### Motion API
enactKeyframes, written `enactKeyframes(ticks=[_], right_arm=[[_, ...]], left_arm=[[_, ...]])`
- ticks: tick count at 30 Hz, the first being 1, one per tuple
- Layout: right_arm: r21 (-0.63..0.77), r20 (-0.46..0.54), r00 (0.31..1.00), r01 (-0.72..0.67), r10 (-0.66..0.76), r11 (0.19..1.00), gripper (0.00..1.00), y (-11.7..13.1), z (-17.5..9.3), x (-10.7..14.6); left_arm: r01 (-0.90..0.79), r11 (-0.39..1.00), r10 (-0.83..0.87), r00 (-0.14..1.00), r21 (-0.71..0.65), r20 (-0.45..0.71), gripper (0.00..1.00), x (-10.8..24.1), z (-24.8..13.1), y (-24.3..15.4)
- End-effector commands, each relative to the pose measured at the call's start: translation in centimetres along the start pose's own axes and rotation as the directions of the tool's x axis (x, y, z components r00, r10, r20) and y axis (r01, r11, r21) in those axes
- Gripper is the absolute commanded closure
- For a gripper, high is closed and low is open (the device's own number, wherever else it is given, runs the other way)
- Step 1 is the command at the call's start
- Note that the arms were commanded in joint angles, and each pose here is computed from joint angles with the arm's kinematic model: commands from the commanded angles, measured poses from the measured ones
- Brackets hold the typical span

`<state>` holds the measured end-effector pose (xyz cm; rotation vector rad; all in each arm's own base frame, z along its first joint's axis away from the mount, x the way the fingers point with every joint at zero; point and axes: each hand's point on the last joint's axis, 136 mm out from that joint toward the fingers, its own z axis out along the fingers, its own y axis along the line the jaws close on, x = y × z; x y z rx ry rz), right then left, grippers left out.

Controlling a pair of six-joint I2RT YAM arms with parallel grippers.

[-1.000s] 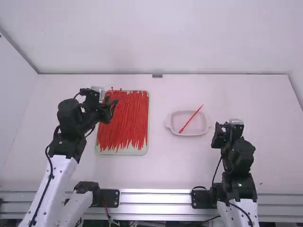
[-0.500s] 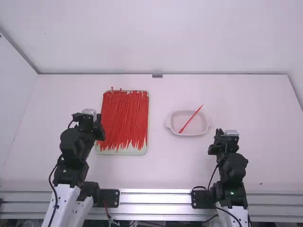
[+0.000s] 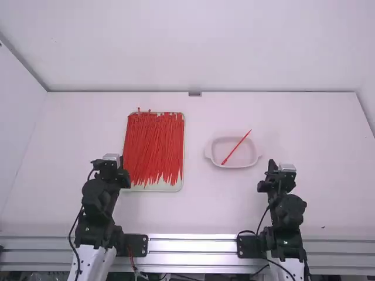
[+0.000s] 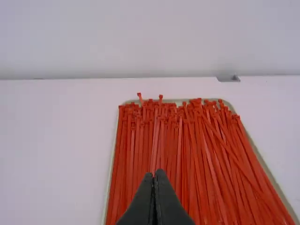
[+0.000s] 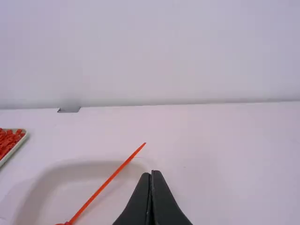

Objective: Fasten the cable tie

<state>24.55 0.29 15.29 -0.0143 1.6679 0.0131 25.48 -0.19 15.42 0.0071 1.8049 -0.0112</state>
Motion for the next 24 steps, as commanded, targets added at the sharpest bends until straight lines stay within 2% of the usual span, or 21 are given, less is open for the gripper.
enactKeyframes(ticks=[1, 9, 24], right_arm=[[0.001, -0.008, 1.000, -0.002, 0.002, 1.000, 1.00, 0.0, 0.1, 0.5], [0.001, -0.008, 1.000, -0.002, 0.002, 1.000, 1.00, 0.0, 0.1, 0.5], [0.001, -0.008, 1.000, -0.002, 0.002, 1.000, 1.00, 0.0, 0.1, 0.5]], left_arm=[[-0.001, 1.000, 0.001, 1.000, -0.011, 0.007, 1.00, 0.8, 0.0, 0.2], [-0.001, 1.000, 0.001, 1.000, -0.011, 0.007, 1.00, 3.5, 0.1, 0.2], [-0.001, 1.000, 0.003, 0.992, -0.011, 0.129, 1.00, 0.8, -0.8, 0.2]])
